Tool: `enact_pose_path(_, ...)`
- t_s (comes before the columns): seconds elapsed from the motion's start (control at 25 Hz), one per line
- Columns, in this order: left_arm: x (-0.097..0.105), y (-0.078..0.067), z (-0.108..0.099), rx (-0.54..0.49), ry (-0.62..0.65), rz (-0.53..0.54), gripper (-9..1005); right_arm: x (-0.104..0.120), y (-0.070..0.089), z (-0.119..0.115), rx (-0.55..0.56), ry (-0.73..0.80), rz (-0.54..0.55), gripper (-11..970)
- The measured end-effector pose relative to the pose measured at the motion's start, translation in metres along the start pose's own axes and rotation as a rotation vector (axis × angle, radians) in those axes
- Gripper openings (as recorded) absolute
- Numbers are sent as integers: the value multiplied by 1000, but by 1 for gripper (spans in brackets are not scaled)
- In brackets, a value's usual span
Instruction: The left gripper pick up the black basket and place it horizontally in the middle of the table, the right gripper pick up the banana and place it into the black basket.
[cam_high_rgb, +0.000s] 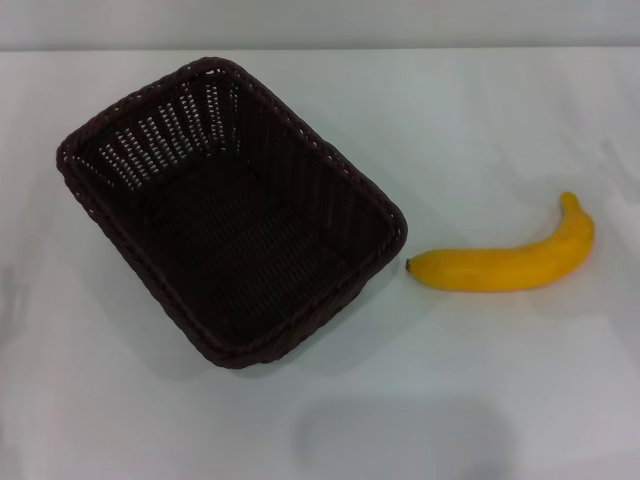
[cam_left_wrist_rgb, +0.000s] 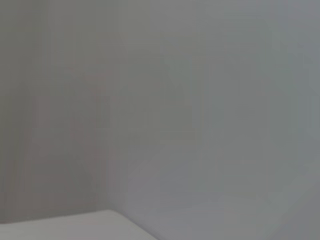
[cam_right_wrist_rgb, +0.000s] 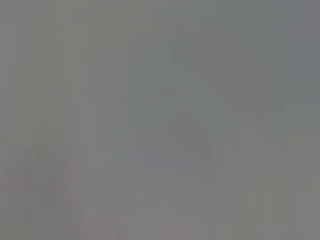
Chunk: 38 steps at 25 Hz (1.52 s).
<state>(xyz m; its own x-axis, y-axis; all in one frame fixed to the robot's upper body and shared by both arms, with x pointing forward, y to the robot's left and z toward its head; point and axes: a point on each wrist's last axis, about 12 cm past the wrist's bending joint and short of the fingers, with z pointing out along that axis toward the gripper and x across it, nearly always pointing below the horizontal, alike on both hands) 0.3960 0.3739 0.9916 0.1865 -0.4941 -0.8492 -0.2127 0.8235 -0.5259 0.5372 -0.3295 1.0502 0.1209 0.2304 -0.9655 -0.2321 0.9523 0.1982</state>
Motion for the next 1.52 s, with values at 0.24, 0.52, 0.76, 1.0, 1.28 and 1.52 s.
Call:
enact_pose_path(0.24,-3,-1,6,9,-17,-115,779,-3,3,8,-13,-13,-1,844)
enact_pose_path(0.52,-33,-5,42,205,-4,-61,777,-6,5,17,-21,-27,-2,844)
enact_pose_path(0.76,-70,-13,98,392,225,-153,775,-9,8,25,-37,-38,-5,844)
enact_pose_path(1.0,-120,-39,162,520,469,-124,773,-13,9,29,-48,-55,-12,844)
enact_pose_path(1.28,-163,-103,237,599,718,67,771,-15,12,35,-60,-65,-13,843)
enact_pose_path(1.52,-163,-158,267,679,885,369,769,-16,14,39,-66,-65,-12,843)
